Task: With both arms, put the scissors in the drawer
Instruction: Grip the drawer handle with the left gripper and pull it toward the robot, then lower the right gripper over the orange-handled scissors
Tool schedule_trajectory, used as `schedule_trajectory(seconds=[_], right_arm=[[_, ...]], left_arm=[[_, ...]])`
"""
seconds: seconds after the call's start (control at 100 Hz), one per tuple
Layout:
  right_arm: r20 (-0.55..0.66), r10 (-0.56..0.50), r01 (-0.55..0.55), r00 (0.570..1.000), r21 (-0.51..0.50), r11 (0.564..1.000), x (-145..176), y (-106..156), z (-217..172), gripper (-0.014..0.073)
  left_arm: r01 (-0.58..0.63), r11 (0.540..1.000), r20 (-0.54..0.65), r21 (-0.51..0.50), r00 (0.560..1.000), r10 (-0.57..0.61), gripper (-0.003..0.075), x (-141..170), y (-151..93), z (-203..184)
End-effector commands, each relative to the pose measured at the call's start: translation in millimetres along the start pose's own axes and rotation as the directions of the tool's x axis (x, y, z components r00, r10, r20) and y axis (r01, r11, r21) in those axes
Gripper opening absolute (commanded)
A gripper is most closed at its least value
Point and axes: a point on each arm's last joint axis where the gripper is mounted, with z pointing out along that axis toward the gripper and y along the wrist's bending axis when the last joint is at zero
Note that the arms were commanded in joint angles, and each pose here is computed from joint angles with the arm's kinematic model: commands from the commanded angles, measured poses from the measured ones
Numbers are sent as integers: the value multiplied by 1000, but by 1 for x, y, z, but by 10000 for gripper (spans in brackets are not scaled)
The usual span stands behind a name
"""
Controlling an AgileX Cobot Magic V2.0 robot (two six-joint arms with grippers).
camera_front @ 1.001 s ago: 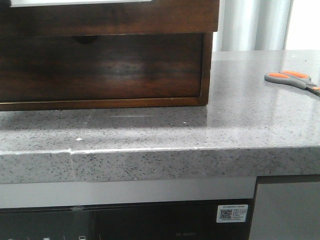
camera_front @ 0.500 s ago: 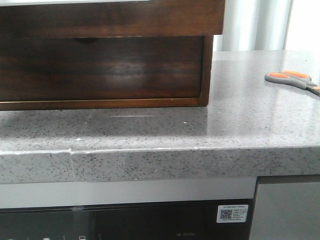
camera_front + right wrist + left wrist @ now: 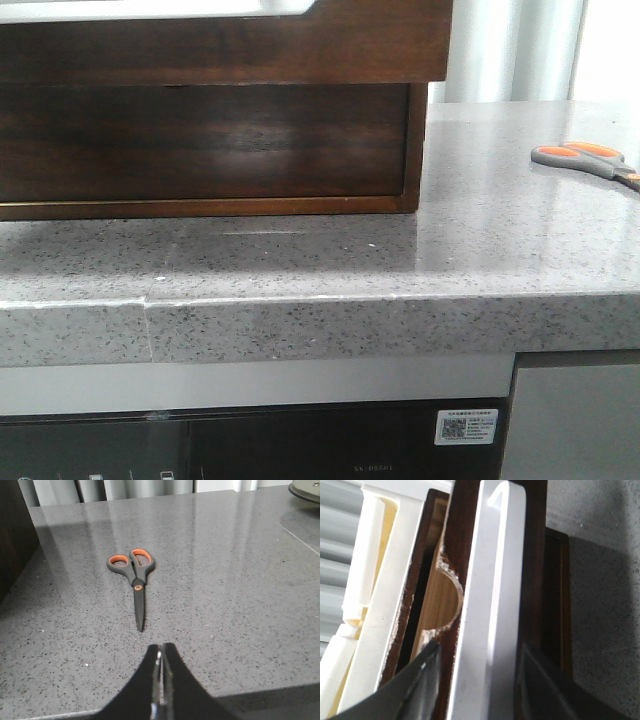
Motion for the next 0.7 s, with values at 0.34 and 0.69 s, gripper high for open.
schedule_trajectory(seconds=[0.34,0.69], right_arm=[[39,-2,2,999,-13,1000,-15,1,-1,-96],[-169,-15,0,985,-85,996,-72,13,34,-94]], left_arm=[[224,972,163,-77,964,-209,319,-22,11,-19],[536,825,322,-180,824,-466,300,-39,27,-52]])
